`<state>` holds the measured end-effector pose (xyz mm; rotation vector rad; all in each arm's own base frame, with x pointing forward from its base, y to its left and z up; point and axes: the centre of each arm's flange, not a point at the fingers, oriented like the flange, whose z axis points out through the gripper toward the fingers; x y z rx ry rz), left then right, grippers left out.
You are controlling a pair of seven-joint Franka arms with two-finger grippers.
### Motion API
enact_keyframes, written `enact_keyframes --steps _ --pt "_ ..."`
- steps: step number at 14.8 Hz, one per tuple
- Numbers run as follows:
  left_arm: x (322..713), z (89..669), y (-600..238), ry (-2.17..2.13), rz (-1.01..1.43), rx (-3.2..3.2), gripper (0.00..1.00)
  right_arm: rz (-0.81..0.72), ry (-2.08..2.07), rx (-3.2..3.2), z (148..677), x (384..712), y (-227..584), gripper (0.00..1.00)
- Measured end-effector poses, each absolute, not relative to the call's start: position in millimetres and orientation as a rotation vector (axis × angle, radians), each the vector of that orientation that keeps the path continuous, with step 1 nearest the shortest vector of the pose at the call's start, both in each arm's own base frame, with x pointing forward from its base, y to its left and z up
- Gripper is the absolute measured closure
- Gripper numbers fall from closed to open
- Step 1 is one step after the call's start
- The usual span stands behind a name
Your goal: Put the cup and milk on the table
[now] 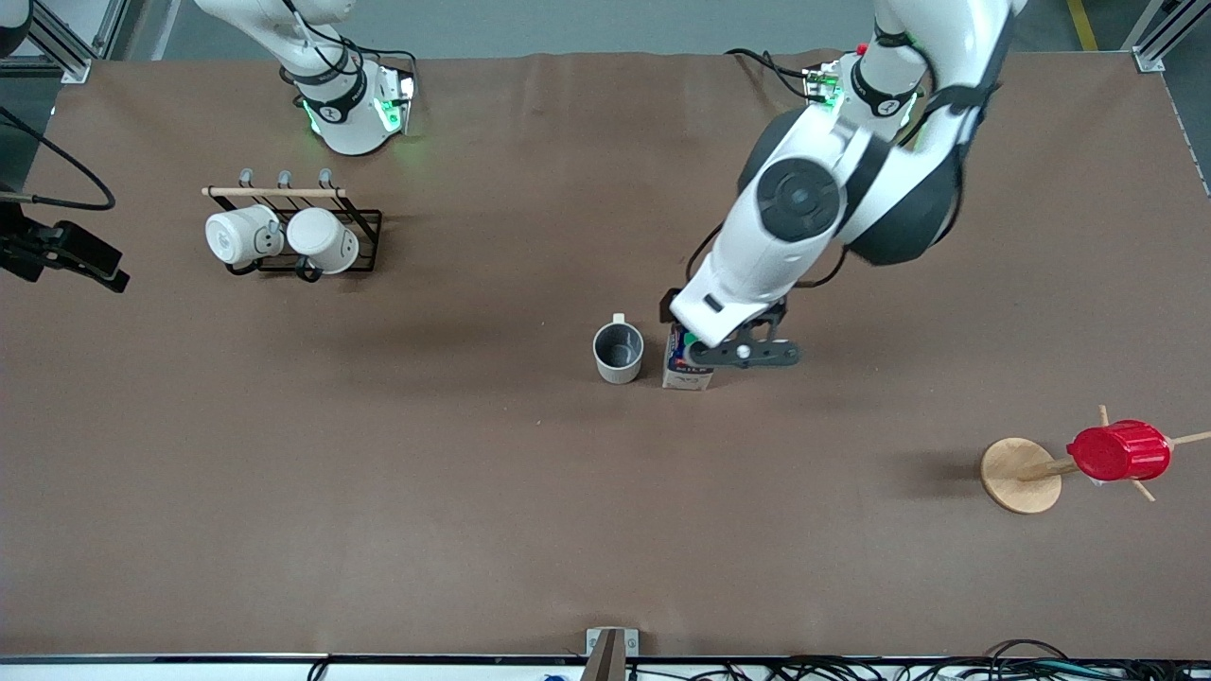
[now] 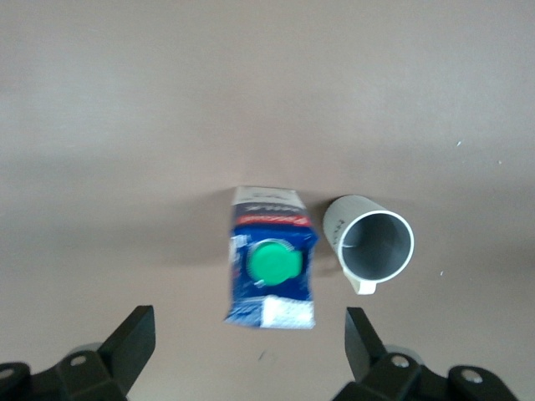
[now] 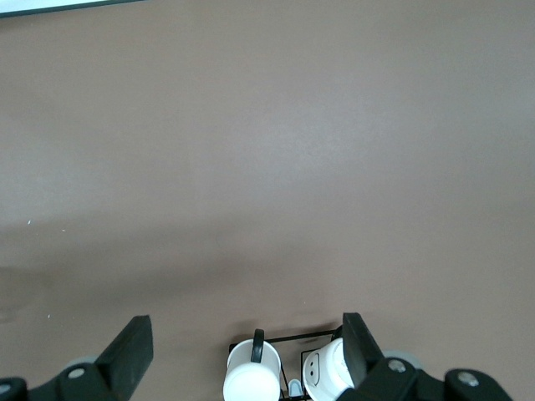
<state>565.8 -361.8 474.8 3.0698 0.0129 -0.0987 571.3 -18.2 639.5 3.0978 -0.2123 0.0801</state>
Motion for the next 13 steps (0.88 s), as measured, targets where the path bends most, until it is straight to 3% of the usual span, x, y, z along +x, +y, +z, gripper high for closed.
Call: enact_keyframes --steps 7,13 --pt "596 547 -237 0.138 0.016 3.037 0.00 0.078 -0.209 3.098 639 571 -18 0.00" --pt "579 582 -150 0.020 0.066 3.072 0.00 0.069 -0.150 3.102 639 571 -21 0.00"
